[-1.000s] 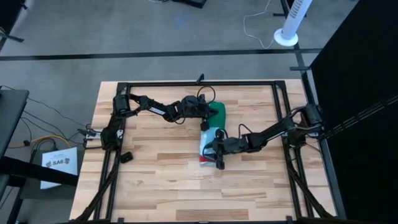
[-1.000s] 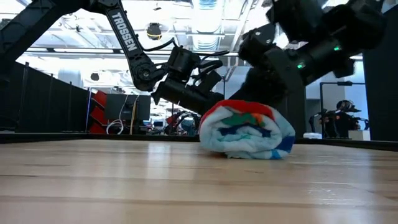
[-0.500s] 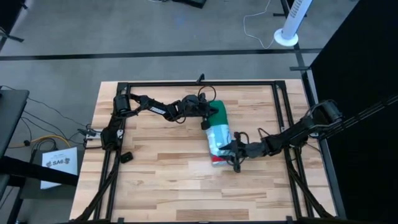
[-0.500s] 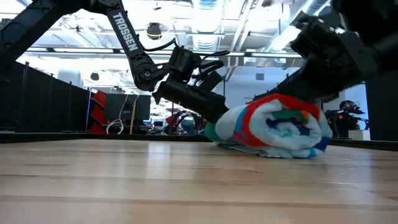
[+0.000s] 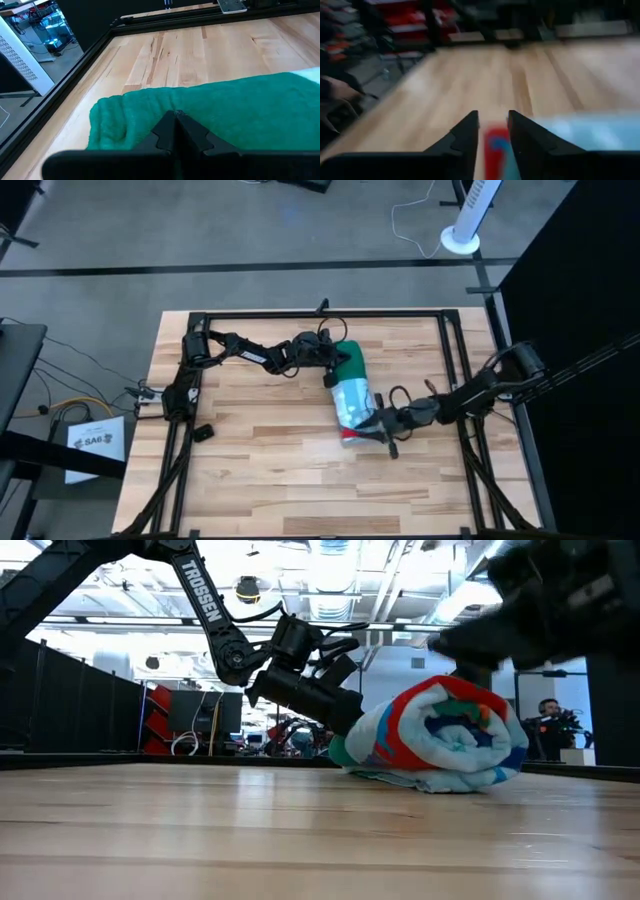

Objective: Roll towel
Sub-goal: Roll the multicolor dinosaur print towel

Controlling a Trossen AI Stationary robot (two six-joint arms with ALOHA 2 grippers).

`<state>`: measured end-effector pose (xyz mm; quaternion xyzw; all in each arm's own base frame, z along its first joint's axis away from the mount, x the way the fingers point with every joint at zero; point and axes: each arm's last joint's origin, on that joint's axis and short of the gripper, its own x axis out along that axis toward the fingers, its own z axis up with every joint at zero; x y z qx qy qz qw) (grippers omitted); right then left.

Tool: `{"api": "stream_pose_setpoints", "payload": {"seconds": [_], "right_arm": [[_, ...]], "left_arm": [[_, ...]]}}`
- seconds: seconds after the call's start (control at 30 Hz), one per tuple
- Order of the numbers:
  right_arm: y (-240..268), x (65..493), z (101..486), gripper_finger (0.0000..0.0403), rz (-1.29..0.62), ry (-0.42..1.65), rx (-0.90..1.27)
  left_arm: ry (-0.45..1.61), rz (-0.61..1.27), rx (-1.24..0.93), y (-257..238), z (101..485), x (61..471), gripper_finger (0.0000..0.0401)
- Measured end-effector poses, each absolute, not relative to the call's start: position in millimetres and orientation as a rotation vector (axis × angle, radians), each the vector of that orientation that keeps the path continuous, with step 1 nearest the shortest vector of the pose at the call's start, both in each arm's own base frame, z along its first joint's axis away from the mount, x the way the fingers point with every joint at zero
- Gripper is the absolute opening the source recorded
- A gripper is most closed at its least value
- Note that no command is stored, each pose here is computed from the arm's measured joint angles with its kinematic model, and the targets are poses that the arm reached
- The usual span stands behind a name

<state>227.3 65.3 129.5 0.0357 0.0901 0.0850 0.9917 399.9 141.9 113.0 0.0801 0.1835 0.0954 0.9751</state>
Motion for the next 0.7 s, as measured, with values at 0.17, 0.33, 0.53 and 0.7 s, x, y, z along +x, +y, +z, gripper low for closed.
{"api": "stream_pose_setpoints", "payload": {"seconds": [0.17,0.33,0.53,0.7], "right_arm": [[51.2,221.5,152.0,0.0051,0.126,0.159,-0.052],[24.8,217.0,148.2,0.0005,0.028,0.272,-0.128],[-0.2,220.6,132.5,0.0001,0.079,0.276,-0.17],[-8.6,228.8,106.9,0.0,0.135,0.272,-0.138]], "left_arm": [[0.368,0.19,0.169,142.0,113.8,400.4,0.0],[0.367,0.188,0.167,141.6,113.8,400.5,0.0],[0.363,0.185,0.167,141.3,114.0,400.8,0.0],[0.362,0.192,0.155,141.2,114.0,400.9,0.0]]}}
